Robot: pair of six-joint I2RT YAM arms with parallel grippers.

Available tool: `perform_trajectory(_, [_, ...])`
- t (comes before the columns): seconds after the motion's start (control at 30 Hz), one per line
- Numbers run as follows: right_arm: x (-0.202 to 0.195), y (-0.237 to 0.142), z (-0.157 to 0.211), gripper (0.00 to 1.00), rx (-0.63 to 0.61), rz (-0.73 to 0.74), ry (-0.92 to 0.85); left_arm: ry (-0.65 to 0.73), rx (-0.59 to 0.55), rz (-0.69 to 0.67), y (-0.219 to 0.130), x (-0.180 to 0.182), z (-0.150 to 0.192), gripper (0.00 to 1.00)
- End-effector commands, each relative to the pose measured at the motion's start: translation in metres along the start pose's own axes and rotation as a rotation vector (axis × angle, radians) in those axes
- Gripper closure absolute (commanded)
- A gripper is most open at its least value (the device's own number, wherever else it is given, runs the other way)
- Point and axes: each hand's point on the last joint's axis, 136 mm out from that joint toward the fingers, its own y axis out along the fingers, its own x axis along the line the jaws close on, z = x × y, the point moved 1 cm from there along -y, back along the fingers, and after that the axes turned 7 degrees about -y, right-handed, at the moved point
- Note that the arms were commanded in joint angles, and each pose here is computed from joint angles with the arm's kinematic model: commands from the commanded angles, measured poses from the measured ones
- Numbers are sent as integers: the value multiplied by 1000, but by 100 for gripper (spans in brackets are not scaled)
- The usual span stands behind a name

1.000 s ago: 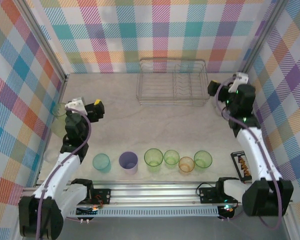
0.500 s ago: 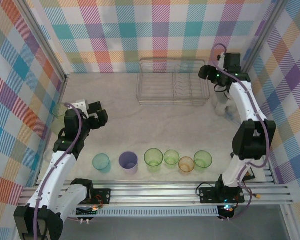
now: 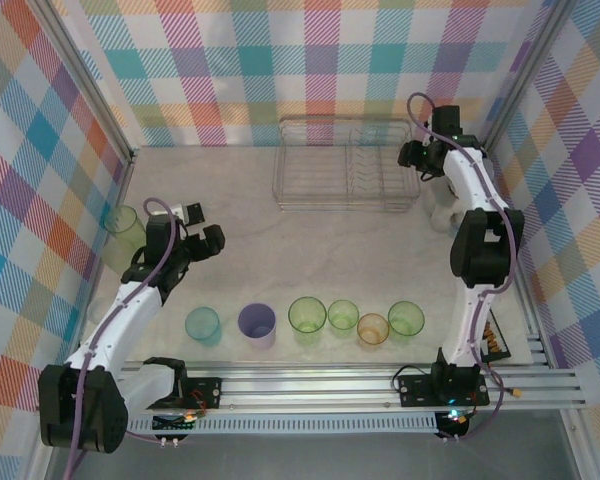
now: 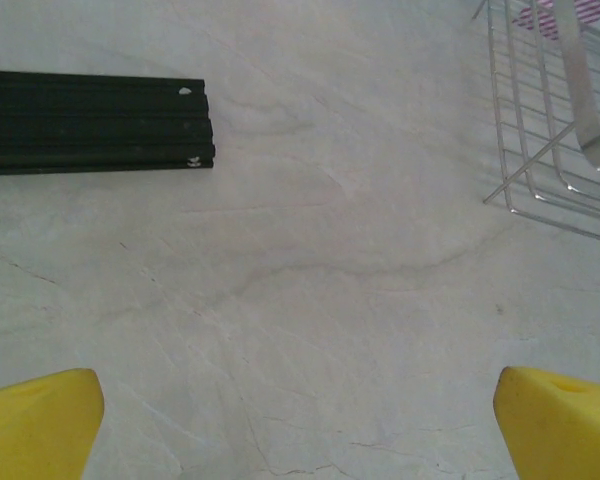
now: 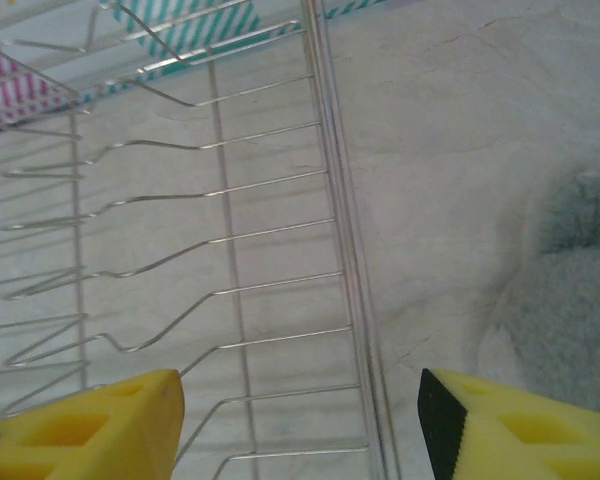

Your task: Load the cups into the dish rack

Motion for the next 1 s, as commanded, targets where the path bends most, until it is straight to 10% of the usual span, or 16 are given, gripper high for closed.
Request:
perform_trajectory(0.0, [-3, 13, -1, 39, 30, 61, -91, -17, 1, 26, 4, -9, -1, 0])
perform_trajectory(0.53, [-12, 52, 17, 69, 108, 123, -144, -21, 31, 18, 11, -10, 3, 0])
perform_trajectory(0.97, [45, 6, 43, 100, 56, -5, -182, -87, -5, 94, -20, -18, 4, 0])
